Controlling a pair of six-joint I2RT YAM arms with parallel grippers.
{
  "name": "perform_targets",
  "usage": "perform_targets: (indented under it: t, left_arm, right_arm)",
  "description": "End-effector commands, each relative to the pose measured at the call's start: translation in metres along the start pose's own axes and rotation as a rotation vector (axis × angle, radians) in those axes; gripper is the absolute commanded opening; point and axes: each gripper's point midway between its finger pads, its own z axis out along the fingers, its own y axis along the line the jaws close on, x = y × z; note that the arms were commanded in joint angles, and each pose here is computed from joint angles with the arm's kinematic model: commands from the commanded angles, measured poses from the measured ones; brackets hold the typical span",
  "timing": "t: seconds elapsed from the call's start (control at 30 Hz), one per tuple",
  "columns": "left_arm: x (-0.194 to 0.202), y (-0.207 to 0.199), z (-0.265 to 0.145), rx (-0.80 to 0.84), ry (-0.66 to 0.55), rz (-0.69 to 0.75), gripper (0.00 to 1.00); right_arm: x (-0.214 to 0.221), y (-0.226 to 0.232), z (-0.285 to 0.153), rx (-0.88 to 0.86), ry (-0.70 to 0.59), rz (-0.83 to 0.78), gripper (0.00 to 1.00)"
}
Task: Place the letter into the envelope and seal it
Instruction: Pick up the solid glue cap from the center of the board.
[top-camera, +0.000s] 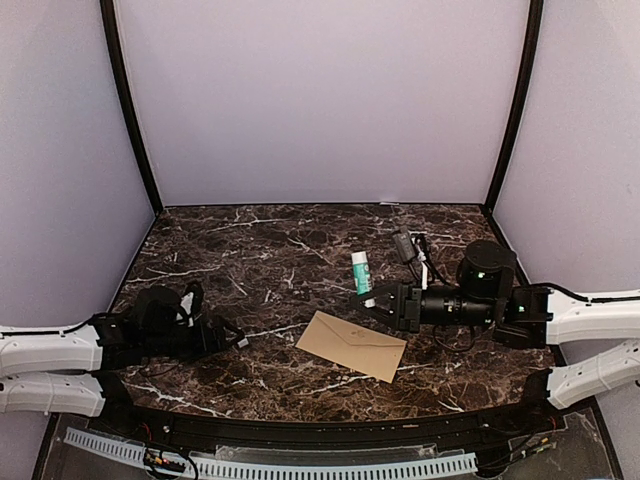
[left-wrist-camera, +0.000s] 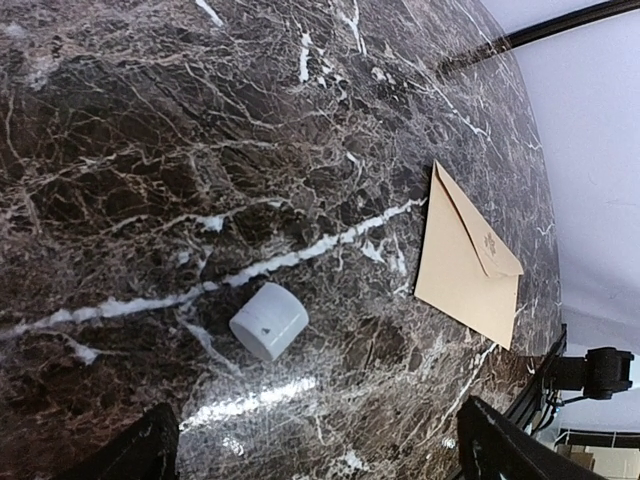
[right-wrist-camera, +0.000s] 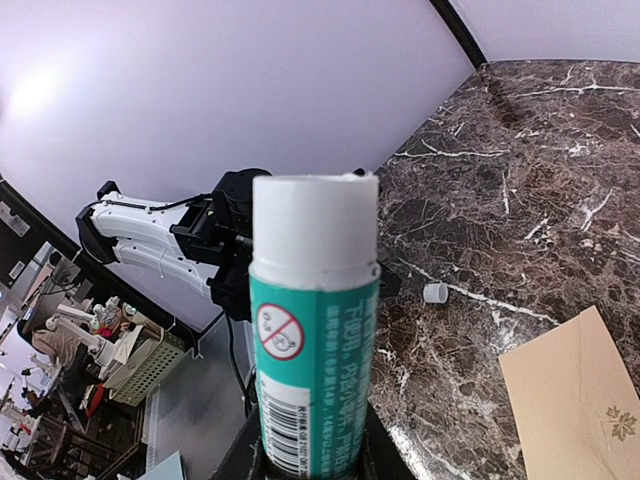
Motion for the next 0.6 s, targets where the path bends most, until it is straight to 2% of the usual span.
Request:
perform_targets:
  t: [0.0,0.57]
  left_arm:
    - [-0.002,-0.012,0.007,0.08,-0.001,-0.004,0.96]
    - [-0.001,-0.015,0.031,0.095,0.039,0.007,0.96]
  right_arm:
    - [-0.005,0.004,-0.002,-0.025,-0.028,0.001,0.05]
    - [-0.006,0.003,0.001,-0.02,-0.019,0.006,0.05]
